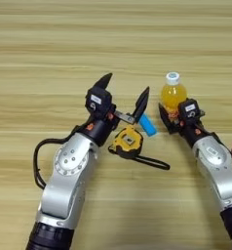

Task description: Move the objects on the table

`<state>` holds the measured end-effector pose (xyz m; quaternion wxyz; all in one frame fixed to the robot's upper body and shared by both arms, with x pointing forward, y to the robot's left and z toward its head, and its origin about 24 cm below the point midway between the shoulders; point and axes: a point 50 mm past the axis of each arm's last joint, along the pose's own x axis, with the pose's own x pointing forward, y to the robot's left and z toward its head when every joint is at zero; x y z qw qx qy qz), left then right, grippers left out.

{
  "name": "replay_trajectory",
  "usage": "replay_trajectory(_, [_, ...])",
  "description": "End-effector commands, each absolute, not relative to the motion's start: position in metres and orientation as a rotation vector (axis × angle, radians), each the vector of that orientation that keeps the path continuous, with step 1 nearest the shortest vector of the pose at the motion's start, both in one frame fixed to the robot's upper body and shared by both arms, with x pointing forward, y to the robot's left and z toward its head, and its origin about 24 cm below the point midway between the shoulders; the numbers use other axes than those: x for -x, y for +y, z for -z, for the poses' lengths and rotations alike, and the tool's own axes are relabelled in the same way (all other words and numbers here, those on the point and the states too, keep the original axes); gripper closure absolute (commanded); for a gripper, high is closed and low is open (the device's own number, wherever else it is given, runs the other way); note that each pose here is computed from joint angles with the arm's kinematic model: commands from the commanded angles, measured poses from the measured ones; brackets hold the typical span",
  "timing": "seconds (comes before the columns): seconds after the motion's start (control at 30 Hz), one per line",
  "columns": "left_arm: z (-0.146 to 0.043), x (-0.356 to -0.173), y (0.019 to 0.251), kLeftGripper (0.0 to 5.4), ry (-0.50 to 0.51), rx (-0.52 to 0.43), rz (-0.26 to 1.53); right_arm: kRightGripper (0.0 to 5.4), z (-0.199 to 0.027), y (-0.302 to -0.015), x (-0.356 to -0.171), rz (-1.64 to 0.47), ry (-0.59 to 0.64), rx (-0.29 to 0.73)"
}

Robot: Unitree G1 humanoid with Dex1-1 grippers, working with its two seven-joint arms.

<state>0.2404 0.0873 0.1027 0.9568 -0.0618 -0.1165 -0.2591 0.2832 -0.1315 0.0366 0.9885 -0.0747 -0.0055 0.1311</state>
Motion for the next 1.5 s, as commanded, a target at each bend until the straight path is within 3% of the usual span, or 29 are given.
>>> replay_trajectory(0.03, [-0.102, -0.243, 0.087, 0.0, -0.239, 0.123, 0.52, 1.96, -0.043, -0.138, -0.295, -0.208, -0.049, 0.164])
replay_trajectory(0.2, [-0.101, -0.244, 0.086, 0.0, -0.236, 0.122, 0.515, 1.96, -0.034, -0.142, -0.298, -0.199, 0.001, 0.121])
replay_trajectory(0.5, [-0.099, -0.244, 0.087, 0.0, -0.229, 0.12, 0.506, 1.96, -0.033, -0.123, -0.296, -0.295, -0.009, 0.033])
replay_trajectory(0.87, [-0.098, -0.245, 0.088, 0.0, -0.226, 0.117, 0.499, 1.96, -0.036, -0.116, -0.298, -0.312, -0.028, 0.018])
replay_trajectory(1.5, [-0.101, -0.247, 0.091, 0.0, -0.237, 0.114, 0.486, 1.96, -0.006, -0.112, -0.29, -0.31, 0.143, 0.002])
